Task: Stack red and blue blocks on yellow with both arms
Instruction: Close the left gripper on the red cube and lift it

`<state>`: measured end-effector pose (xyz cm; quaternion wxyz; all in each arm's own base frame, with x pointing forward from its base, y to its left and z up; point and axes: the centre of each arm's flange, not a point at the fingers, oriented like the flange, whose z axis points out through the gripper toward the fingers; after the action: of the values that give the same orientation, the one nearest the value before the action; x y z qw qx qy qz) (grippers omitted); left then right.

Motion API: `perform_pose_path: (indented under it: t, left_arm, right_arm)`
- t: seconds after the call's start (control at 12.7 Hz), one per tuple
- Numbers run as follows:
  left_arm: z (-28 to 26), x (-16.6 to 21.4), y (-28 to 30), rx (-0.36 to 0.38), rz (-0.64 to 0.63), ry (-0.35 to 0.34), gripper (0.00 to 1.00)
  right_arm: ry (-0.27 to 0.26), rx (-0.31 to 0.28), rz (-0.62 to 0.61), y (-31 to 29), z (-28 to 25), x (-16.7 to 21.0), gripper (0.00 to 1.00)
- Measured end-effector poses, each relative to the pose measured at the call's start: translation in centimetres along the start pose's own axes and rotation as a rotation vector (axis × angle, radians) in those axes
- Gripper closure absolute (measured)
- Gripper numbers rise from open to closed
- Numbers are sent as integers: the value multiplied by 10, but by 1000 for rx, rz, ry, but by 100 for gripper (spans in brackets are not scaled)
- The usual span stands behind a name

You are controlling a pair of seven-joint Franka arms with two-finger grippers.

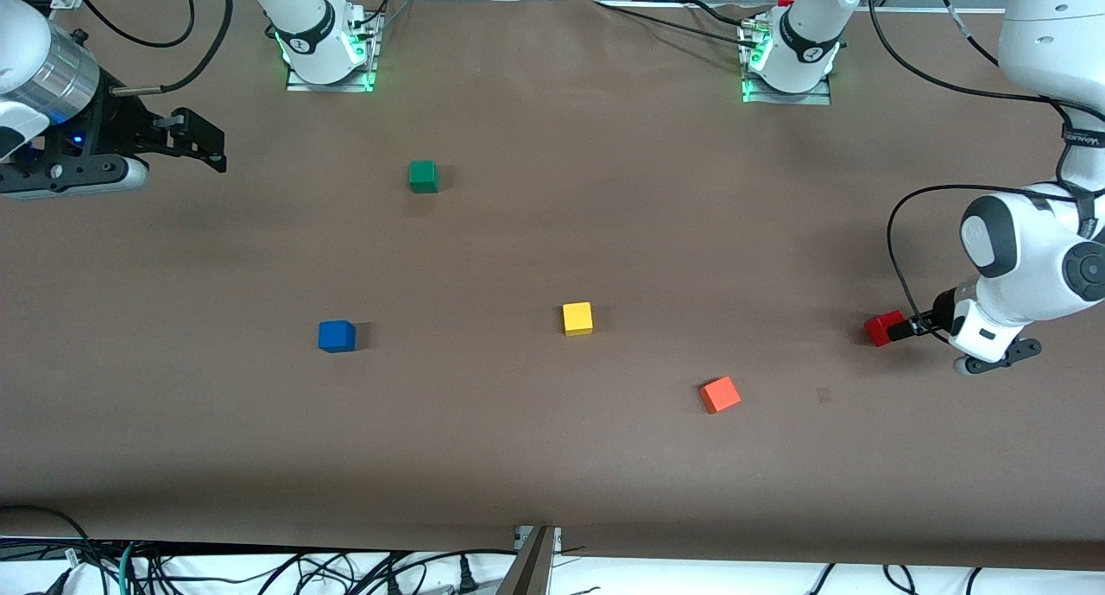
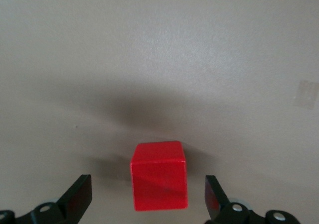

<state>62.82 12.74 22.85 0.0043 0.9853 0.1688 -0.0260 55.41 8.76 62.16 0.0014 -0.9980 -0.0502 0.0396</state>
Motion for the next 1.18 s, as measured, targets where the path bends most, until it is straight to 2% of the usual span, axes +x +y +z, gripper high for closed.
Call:
perform_pose_path:
  t: [0.16, 0.55, 0.63, 0.71, 0.79, 0.94, 1.02, 1.18]
  left_arm:
    - [13, -2, 2, -25, -27, -12, 0]
    - [33, -11, 2, -27, -34, -6, 0]
    - [34, -12, 2, -27, -34, -9, 6]
    - [35, -12, 3, -27, -33, -10, 6]
    - [35, -12, 3, -28, -33, -10, 14]
    - [34, -12, 3, -28, -33, -11, 39]
    - [33, -13, 3, -28, -33, -13, 44]
    - [30, -12, 6, -30, -30, -10, 44]
  right_arm:
    - [0, 0, 11, 6, 0, 0, 0]
    - [0, 0, 13, 7, 0, 0, 0]
    - [-1, 0, 13, 7, 0, 0, 0]
    - [-1, 0, 13, 7, 0, 0, 0]
    - [-1, 0, 13, 7, 0, 0, 0]
    - [-1, 0, 13, 7, 0, 0, 0]
    - [-1, 0, 13, 7, 0, 0, 0]
    - [-1, 0, 13, 7, 0, 0, 0]
